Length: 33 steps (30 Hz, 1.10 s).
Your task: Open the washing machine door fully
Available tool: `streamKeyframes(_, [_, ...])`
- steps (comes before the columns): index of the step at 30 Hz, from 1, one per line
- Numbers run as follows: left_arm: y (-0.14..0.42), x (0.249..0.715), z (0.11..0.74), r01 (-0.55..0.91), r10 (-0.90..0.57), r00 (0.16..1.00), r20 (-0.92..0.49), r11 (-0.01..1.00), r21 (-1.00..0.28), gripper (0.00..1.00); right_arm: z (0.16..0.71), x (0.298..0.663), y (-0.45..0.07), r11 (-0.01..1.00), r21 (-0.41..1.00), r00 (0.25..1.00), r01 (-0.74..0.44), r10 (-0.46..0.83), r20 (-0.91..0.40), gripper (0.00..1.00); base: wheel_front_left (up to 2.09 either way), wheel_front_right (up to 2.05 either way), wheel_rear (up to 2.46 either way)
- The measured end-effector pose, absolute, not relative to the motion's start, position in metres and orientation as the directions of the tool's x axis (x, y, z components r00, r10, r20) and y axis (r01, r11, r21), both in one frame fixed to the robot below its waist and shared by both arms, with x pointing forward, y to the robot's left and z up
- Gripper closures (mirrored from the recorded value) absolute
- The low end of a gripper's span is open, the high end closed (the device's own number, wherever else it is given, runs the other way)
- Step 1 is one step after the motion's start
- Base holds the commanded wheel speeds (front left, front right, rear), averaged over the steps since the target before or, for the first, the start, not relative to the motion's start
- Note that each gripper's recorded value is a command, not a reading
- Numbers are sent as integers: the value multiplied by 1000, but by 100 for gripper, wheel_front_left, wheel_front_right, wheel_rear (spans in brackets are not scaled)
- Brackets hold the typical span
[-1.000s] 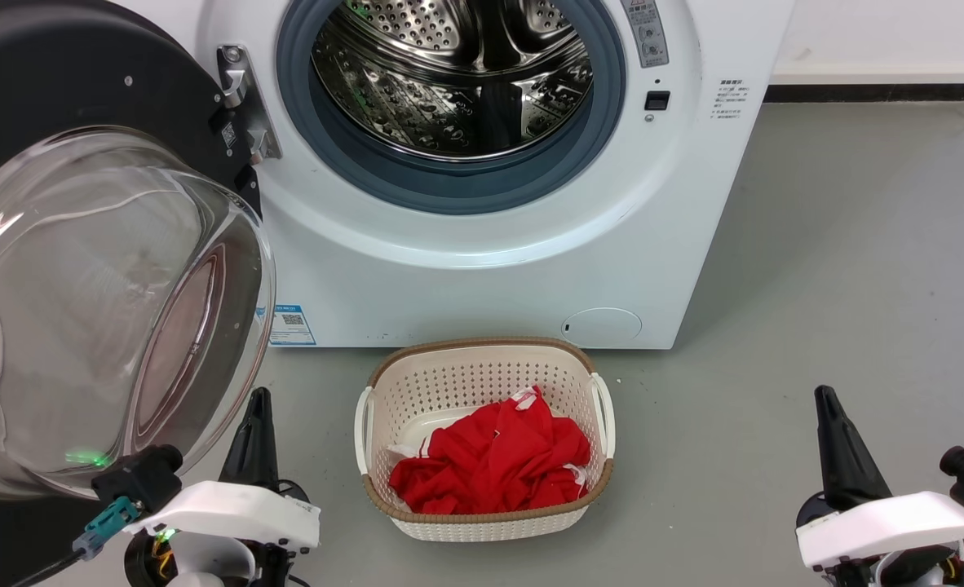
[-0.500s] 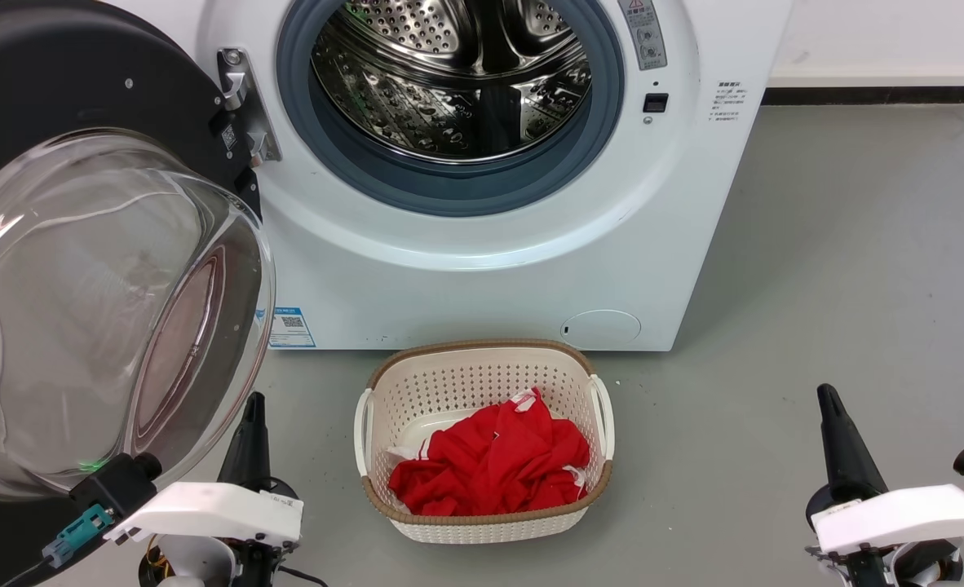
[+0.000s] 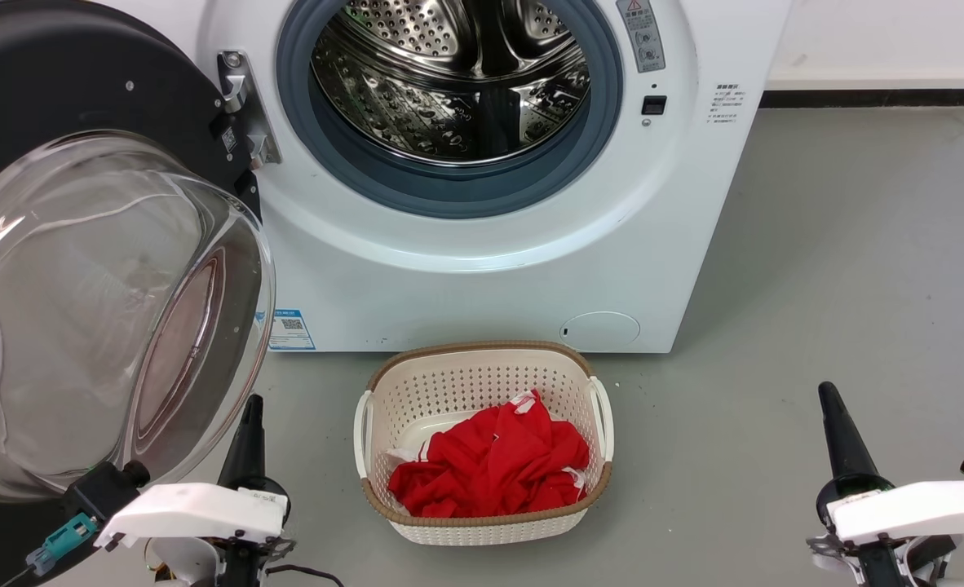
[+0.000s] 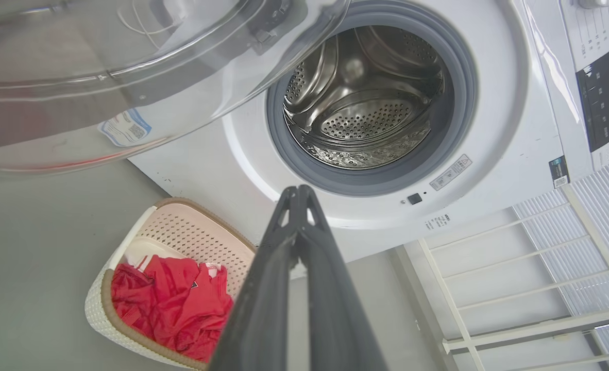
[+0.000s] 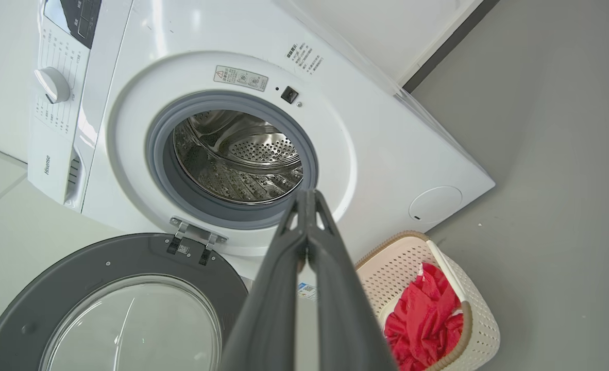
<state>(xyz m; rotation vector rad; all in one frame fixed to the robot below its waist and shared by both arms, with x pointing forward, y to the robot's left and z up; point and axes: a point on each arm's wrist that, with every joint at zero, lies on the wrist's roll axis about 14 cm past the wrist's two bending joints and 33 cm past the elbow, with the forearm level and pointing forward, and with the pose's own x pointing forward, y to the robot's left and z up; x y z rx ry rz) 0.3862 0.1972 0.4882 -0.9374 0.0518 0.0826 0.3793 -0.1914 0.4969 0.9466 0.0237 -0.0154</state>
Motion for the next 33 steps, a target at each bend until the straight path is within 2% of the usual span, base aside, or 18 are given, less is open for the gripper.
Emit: streamKeyframes(33, [198, 388, 494, -66, 19, 998, -63, 293, -954, 100, 497, 383, -196, 291, 956, 999, 37, -3, -38, 100, 0, 0, 0])
